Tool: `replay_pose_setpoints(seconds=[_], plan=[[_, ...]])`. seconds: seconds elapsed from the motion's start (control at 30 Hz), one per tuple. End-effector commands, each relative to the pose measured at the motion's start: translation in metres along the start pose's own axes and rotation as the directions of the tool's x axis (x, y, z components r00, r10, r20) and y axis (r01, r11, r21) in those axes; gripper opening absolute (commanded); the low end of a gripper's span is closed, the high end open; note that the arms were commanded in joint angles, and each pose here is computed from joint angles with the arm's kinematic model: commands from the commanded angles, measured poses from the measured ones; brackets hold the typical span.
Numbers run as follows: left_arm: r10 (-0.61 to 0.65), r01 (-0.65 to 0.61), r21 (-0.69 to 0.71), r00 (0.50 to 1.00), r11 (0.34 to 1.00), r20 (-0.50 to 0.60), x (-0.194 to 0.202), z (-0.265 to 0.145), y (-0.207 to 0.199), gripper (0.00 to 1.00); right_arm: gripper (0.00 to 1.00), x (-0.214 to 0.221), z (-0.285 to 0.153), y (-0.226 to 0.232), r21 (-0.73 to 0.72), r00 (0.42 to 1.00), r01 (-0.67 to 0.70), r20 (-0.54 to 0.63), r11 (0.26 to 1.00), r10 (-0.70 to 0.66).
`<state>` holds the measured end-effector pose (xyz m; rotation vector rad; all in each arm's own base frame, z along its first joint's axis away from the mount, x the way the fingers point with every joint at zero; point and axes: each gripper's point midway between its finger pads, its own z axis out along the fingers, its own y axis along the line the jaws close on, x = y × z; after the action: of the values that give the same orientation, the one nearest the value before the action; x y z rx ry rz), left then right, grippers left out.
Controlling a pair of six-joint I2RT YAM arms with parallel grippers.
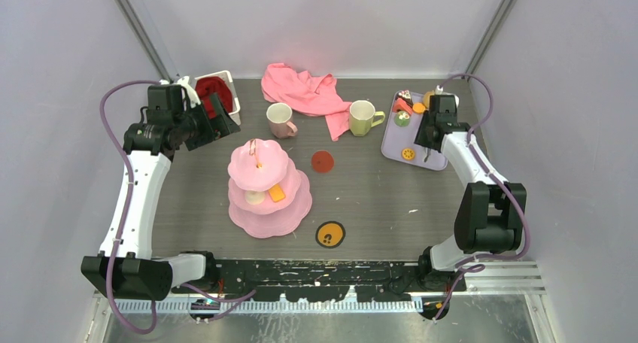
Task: Serve the afternoon tea
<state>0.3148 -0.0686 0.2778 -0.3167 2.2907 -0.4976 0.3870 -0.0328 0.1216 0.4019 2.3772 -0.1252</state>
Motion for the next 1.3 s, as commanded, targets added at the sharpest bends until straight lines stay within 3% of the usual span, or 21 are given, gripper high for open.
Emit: replay_pose_setpoints(seconds=[0.0, 0.47, 0.7, 0.83, 0.97, 1.27], plan=[[0.020, -0.022, 0.036, 0.999, 0.999, 0.050, -0.010, -0.008, -0.008, 0.89, 0.01, -0.025, -0.017, -0.002, 0.027, 0.994, -0.019, 0.108, 0.999, 0.016], [0.019, -0.022, 0.042, 0.998, 0.999, 0.056, -0.012, -0.010, -0.010, 0.89, 0.01, -0.030, -0.040, 0.003, -0.015, 0.987, -0.049, 0.150, 0.999, 0.051], [0.013, -0.016, 0.050, 0.998, 0.999, 0.057, -0.014, -0.008, -0.012, 0.89, 0.01, -0.044, -0.089, 0.024, -0.131, 0.973, -0.063, 0.214, 0.989, 0.090], [0.012, -0.015, 0.051, 0.998, 0.999, 0.061, -0.018, -0.010, -0.014, 0.88, 0.01, -0.049, -0.126, 0.052, -0.234, 0.963, -0.001, 0.260, 0.972, 0.064], [0.016, -0.019, 0.044, 0.997, 0.999, 0.077, -0.021, -0.014, -0.014, 0.88, 0.01, -0.044, -0.168, 0.091, -0.408, 0.957, 0.107, 0.290, 0.907, 0.018], [0.010, -0.014, 0.046, 0.996, 0.999, 0.092, -0.025, -0.019, -0.016, 0.88, 0.01, 0.003, -0.256, 0.140, -0.684, 0.939, 0.317, 0.324, 0.657, -0.116]])
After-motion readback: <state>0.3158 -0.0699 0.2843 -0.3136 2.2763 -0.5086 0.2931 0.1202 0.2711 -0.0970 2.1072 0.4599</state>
